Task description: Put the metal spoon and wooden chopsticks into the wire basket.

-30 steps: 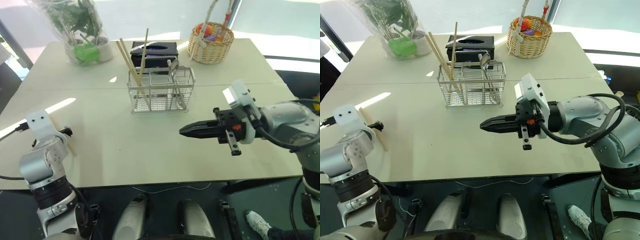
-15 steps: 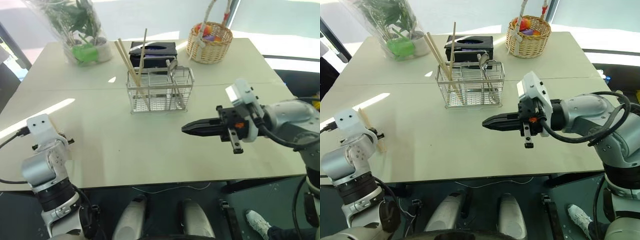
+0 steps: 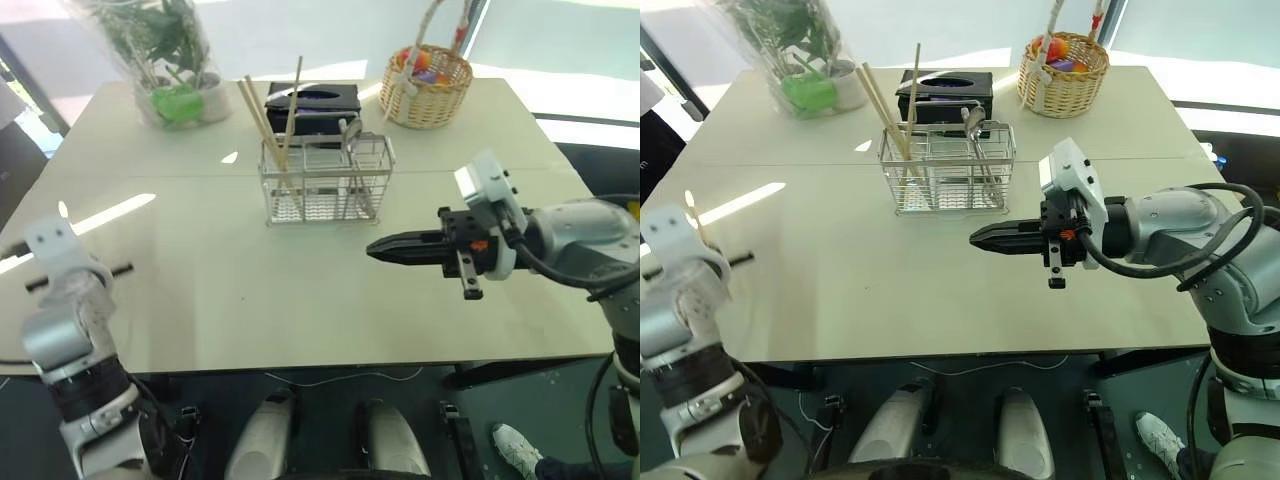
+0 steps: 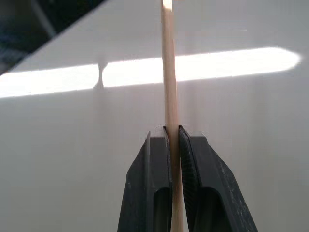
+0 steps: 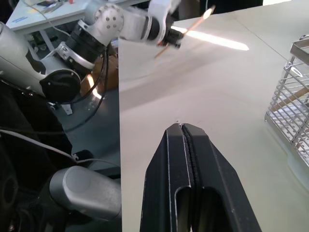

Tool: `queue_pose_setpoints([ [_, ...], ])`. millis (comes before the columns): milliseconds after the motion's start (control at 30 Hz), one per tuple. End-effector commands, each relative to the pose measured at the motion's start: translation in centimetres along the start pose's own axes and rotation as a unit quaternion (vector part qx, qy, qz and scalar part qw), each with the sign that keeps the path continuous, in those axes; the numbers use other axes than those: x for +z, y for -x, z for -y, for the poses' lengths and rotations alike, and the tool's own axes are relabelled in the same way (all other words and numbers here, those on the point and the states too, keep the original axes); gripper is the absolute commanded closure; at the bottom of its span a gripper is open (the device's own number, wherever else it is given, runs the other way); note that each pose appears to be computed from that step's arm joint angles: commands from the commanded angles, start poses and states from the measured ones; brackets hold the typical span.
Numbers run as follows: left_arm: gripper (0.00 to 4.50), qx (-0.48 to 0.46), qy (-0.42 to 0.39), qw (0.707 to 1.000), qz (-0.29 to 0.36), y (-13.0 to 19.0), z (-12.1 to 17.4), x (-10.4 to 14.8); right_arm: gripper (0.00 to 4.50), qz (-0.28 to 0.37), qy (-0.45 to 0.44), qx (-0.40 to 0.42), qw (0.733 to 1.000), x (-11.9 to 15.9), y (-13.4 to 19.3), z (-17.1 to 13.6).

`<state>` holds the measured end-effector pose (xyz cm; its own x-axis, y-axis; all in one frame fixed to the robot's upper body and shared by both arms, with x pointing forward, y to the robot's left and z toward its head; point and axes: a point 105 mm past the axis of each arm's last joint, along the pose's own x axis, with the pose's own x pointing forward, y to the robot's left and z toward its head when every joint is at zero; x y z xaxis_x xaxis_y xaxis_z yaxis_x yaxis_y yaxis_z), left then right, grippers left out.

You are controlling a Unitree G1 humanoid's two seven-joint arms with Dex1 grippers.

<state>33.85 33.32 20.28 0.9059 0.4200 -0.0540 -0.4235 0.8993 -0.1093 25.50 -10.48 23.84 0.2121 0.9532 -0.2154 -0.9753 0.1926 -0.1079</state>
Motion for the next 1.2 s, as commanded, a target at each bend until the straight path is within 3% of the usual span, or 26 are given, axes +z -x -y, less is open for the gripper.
queue_pose_setpoints([
  [33,4.48,-0.180,-0.006,0.971,0.159,0.8,5.5,7.5,4.50,0.024,0.026,-0.059,0.998,1.0,0.9,1.6],
  [100,4.48,-0.266,-0.013,0.941,0.207,1.8,8.4,9.5,4.50,0.030,0.031,-0.078,0.996,1.1,1.1,2.1],
  [167,4.48,-0.382,0.017,0.884,0.268,3.6,12.2,11.5,4.50,0.034,0.039,-0.101,0.994,1.2,1.5,2.7],
  [267,4.48,-0.463,0.062,0.830,0.305,4.6,15.1,12.4,4.50,0.039,0.048,-0.124,0.990,1.3,1.9,3.2],
  [433,4.48,-0.532,0.138,0.772,0.319,4.6,18.4,12.5,4.50,0.051,0.059,-0.154,0.985,1.5,2.2,3.7],
  [533,4.48,-0.557,0.159,0.752,0.315,4.4,20.4,12.0,4.50,0.058,0.063,-0.171,0.981,1.5,2.3,3.8],
  [833,4.48,-0.577,0.175,0.745,0.286,4.1,24.7,8.7,4.50,0.100,0.071,-0.230,0.965,2.3,3.0,3.9],
  [1200,4.48,-0.574,0.162,0.752,0.280,4.5,24.8,7.5,4.50,0.102,0.065,-0.234,0.965,2.1,3.0,3.7],
])
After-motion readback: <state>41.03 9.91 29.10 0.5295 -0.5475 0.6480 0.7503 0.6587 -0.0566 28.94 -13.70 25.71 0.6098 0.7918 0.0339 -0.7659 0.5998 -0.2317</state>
